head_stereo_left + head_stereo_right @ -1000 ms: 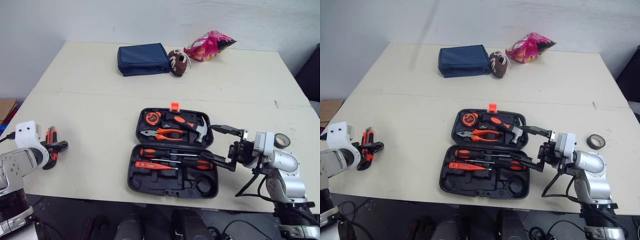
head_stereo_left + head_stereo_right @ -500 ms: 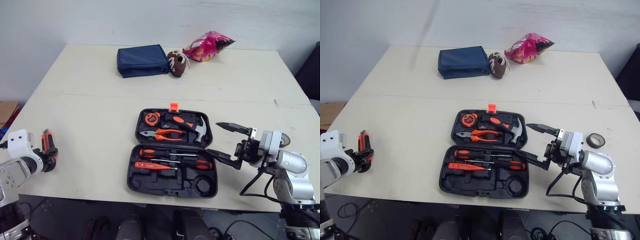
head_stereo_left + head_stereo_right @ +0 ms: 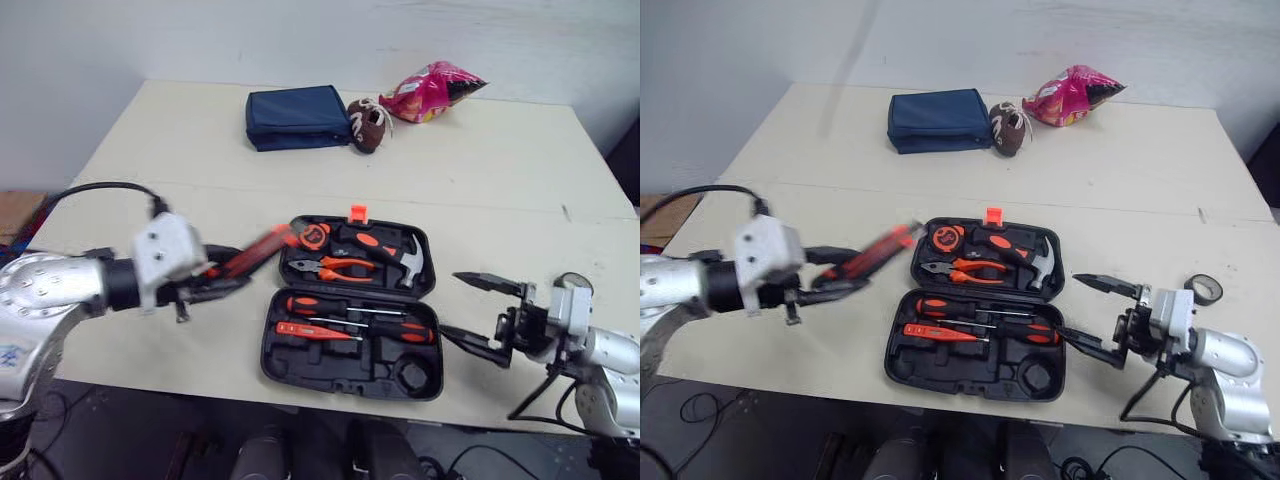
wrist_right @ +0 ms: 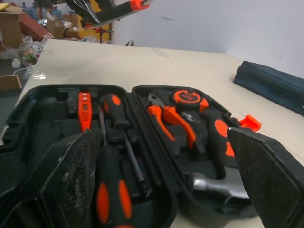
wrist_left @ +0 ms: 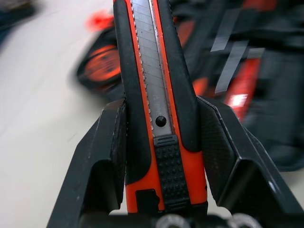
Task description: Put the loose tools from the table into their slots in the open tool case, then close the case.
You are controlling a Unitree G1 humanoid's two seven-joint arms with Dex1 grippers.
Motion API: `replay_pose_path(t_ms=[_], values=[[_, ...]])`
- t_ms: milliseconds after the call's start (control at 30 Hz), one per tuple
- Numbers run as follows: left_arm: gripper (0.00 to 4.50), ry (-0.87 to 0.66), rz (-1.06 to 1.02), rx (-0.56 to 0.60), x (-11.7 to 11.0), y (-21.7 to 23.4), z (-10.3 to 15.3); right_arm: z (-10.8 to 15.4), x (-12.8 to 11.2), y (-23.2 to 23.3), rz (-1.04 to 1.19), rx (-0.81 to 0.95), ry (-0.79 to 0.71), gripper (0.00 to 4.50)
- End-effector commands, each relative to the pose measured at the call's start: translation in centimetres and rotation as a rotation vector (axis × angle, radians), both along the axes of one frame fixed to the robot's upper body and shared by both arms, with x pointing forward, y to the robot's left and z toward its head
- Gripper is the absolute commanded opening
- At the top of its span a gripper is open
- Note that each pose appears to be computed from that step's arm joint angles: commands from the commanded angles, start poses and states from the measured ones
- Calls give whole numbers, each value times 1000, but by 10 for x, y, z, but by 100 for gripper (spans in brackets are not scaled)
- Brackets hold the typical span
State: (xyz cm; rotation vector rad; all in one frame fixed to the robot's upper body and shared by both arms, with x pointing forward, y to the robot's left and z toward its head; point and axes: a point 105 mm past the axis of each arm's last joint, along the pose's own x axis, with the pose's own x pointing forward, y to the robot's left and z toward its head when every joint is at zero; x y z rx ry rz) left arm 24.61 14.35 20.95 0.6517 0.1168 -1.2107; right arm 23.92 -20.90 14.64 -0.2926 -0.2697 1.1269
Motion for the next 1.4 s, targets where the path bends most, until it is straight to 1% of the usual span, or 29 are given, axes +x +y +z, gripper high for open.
replay_pose_path(t_ms=[33, 100, 167, 267, 333, 433, 533, 633, 667, 767, 900, 967, 1133, 1300, 1400], values=[[148, 99, -249, 120, -24, -24, -16, 8, -16, 3, 69, -35, -23, 450], [148, 137, -367, 186, -33, -35, -25, 7, -21, 4, 84, -53, -19, 450], [148, 157, -431, 224, -33, -46, -32, 5, -25, 4, 87, -59, 20, 450], [148, 197, -427, 297, -26, -54, -46, 8, -31, 6, 106, -75, 41, 450], [148, 217, -457, 339, -26, -60, -54, 11, -38, 9, 136, -89, 52, 450], [148, 254, -444, 395, -24, -64, -64, 16, -45, 15, 154, -83, 62, 450], [148, 253, -399, 381, -13, -74, -67, 18, -47, 19, 136, -66, 74, 450], [148, 241, -379, 443, -8, -79, -78, 21, -43, 20, 75, -42, 78, 450], [148, 271, -364, 437, -10, -81, -79, 21, -42, 21, 60, -37, 79, 450], [148, 269, -352, 406, -8, -91, -75, 21, -43, 23, 49, -39, 88, 450], [148, 285, -361, 402, -7, -93, -73, 19, -40, 24, 19, -41, 98, 450], [148, 277, -371, 412, -5, -93, -72, 16, -38, 23, -1, -43, 107, 450], [148, 299, -418, 467, -14, -86, -79, 9, -34, 19, -26, -49, 124, 450], [148, 298, -394, 470, -14, -87, -83, 8, -35, 18, -32, -58, 132, 450], [148, 302, -356, 446, -10, -93, -86, 8, -36, 19, -34, -59, 138, 450]])
